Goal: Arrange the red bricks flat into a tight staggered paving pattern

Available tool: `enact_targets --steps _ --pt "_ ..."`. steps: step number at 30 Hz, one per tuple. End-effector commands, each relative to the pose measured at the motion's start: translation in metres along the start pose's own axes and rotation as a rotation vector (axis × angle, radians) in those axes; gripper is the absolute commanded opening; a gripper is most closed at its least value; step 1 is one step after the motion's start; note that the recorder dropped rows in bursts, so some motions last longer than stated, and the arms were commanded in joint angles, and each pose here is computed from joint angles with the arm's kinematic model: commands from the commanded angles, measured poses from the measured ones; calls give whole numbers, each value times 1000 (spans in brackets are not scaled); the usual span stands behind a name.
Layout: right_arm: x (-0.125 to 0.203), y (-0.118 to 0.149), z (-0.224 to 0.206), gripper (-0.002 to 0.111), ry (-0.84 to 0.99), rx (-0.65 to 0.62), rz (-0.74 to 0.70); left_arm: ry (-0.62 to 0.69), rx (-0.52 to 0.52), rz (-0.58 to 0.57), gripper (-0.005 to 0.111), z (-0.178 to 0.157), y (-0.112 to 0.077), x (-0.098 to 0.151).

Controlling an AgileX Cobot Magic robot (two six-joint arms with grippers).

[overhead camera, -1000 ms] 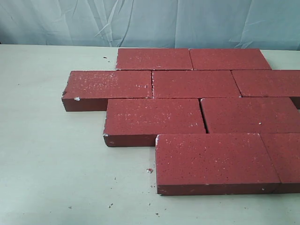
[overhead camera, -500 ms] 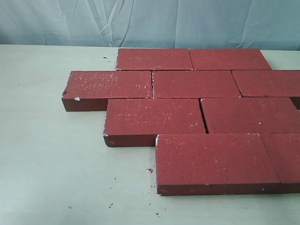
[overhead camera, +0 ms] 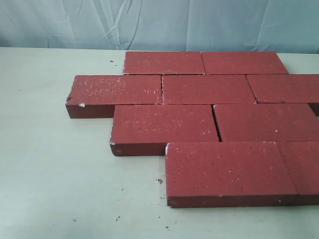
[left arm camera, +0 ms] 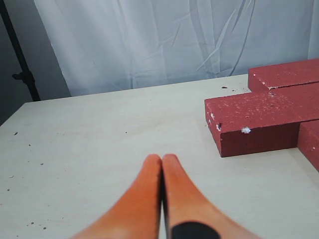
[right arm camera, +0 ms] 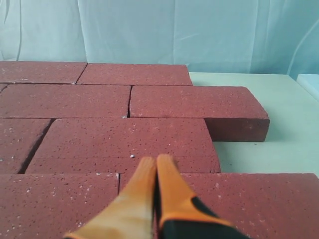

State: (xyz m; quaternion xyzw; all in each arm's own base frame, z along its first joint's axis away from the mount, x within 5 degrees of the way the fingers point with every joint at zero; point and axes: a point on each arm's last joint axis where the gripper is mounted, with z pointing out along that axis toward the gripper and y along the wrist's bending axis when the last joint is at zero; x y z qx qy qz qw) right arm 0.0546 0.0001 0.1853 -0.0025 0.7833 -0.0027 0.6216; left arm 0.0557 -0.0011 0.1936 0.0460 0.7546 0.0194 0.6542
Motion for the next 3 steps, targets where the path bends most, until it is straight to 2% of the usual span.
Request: enact_targets --steps 1,3 --pt "0 0 0 -1 -12 6 6 -8 0 -3 0 0 0 1" --pt "0 0 0 -1 -12 6 6 -8 0 -3 0 0 0 1"
